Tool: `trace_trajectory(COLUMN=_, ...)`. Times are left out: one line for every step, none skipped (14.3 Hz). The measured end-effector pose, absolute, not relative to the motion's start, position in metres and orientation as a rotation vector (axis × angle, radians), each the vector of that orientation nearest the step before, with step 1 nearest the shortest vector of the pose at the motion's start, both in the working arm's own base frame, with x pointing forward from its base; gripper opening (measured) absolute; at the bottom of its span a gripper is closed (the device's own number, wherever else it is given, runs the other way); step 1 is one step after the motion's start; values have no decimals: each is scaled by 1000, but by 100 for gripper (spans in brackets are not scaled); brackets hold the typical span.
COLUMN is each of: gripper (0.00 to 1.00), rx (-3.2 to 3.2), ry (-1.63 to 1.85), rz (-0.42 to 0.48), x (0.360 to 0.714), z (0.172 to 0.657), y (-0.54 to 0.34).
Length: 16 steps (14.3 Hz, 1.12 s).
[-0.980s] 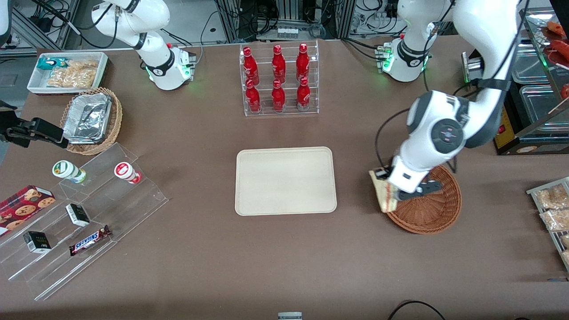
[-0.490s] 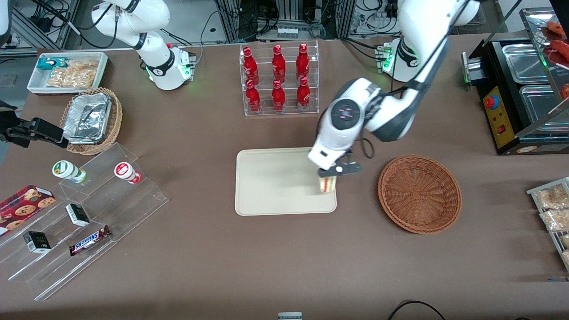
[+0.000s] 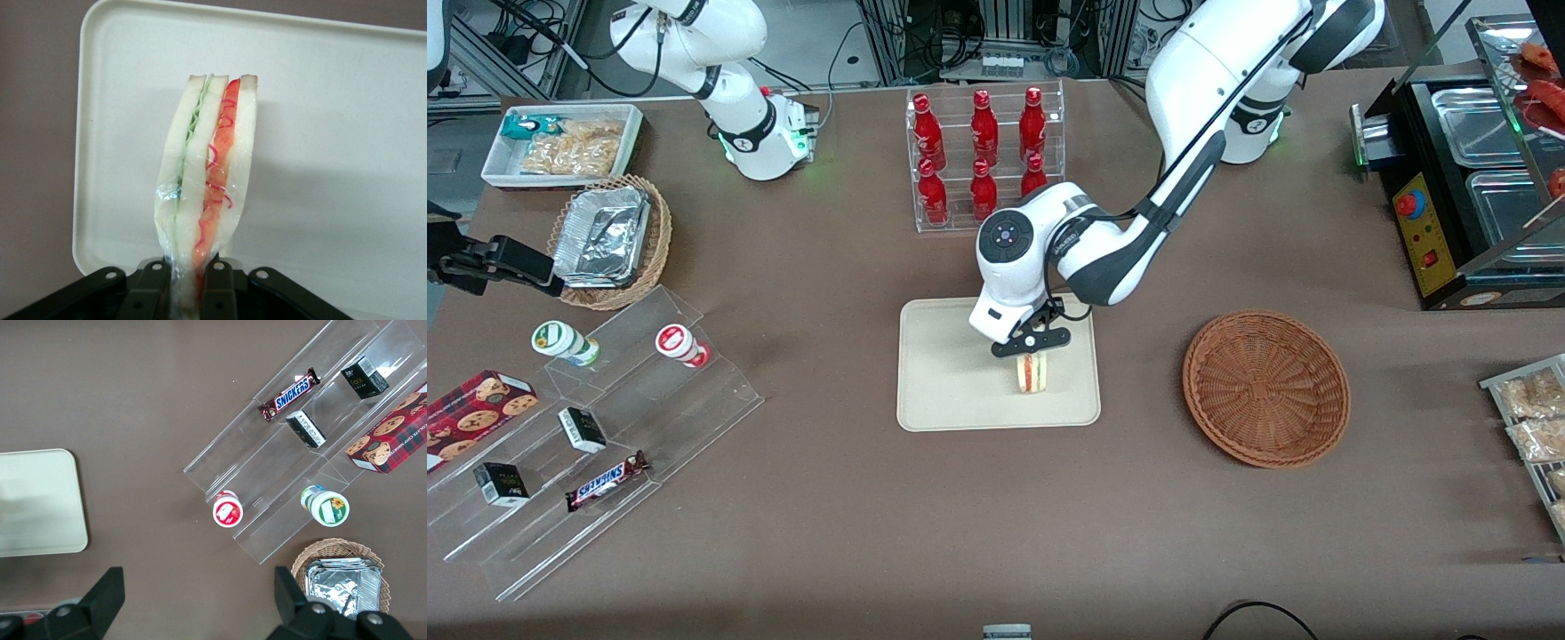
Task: Place sandwich from basket to tray
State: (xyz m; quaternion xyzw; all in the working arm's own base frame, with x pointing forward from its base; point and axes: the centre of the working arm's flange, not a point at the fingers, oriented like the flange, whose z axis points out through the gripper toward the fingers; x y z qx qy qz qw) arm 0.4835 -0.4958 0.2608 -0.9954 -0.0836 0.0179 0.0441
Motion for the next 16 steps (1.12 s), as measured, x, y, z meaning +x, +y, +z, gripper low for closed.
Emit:
trace_trajectory(gripper=19, rx=-3043, ry=-241, rz=57, x=479, z=259, y=-501)
trace_trajectory(gripper=23, rx=-3043, ry=-226, rz=60, x=474, z=257, y=-506)
trace_trajectory(gripper=23, rx=-3043, ry=-216, rz=63, x=470, z=255, y=-510)
trace_trajectory(gripper=28, rx=-3044, ry=-213, rz=64, x=469, z=254, y=-513)
trace_trajectory(gripper=35, rx=-3048, ry=-218, rz=62, x=471, z=254, y=-515)
trace_trajectory(gripper=35, rx=-3054, ry=-225, rz=56, x=474, z=255, y=-516)
trace_trajectory(gripper=40, rx=-3059, ry=-231, rz=51, x=477, z=257, y=-516)
trace_trajectory(gripper=48, rx=-3063, ry=-239, rz=43, x=481, z=260, y=-517)
trace_trajectory(gripper=59, rx=-3068, ry=-256, rz=33, x=484, z=264, y=-517)
trace_trajectory(gripper=67, rx=-3074, ry=-279, rz=19, x=489, z=269, y=-517)
trace_trajectory(gripper=76, rx=-3077, ry=-296, rz=6, x=494, z=276, y=-516)
trace_trajectory(gripper=88, rx=-3070, ry=-312, rz=-2, x=501, z=283, y=-513)
trace_trajectory(gripper=97, rx=-3065, ry=-330, rz=-11, x=509, z=292, y=-508)
trace_trajectory(gripper=100, rx=-3064, ry=-351, rz=-35, x=518, z=306, y=-502)
trace_trajectory(gripper=100, rx=-3059, ry=-379, rz=-69, x=529, z=321, y=-491)
trace_trajectory(gripper=100, rx=-3044, ry=-410, rz=-100, x=540, z=339, y=-476)
